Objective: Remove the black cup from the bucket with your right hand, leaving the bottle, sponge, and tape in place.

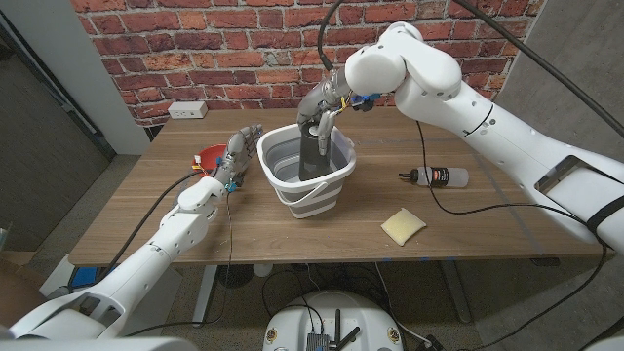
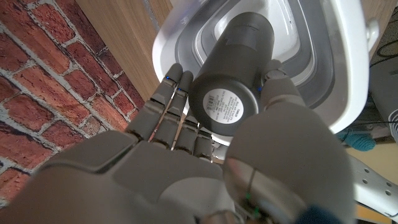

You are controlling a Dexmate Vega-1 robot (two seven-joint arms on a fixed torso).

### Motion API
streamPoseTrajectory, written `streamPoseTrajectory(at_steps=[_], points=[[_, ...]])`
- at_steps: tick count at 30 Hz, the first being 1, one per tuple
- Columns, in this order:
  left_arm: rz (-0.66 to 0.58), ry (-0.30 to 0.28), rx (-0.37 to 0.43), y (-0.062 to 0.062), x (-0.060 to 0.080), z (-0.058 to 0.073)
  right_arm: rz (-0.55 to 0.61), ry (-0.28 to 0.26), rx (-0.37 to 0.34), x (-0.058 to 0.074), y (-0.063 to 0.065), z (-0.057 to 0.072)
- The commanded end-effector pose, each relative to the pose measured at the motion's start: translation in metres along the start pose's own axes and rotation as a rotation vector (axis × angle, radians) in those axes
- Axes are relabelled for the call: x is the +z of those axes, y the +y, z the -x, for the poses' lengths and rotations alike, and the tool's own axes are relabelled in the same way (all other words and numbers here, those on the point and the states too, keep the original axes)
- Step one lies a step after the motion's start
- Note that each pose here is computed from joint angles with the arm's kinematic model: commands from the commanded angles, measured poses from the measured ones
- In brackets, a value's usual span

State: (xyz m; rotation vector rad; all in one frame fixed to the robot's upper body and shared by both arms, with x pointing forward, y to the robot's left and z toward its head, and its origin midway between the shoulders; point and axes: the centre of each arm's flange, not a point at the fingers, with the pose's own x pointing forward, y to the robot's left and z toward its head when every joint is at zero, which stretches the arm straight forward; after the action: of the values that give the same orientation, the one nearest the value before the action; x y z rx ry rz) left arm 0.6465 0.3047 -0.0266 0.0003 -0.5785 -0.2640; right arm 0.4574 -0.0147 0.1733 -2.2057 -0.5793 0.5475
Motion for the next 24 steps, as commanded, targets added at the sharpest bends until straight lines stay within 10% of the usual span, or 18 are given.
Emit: streamPoseTrajectory(at_steps=[1,24], points=[[-0.001,0.005,-0.003,-0.001,0.000,-0.002,-0.124,-0.011,-0.052,-0.020,-0.001,0.014],[-0.011,0.020,-0.013,0.002,0.003,-0.008,-0.314,-0.056,-0.179,-0.049,-0.003,0.044]])
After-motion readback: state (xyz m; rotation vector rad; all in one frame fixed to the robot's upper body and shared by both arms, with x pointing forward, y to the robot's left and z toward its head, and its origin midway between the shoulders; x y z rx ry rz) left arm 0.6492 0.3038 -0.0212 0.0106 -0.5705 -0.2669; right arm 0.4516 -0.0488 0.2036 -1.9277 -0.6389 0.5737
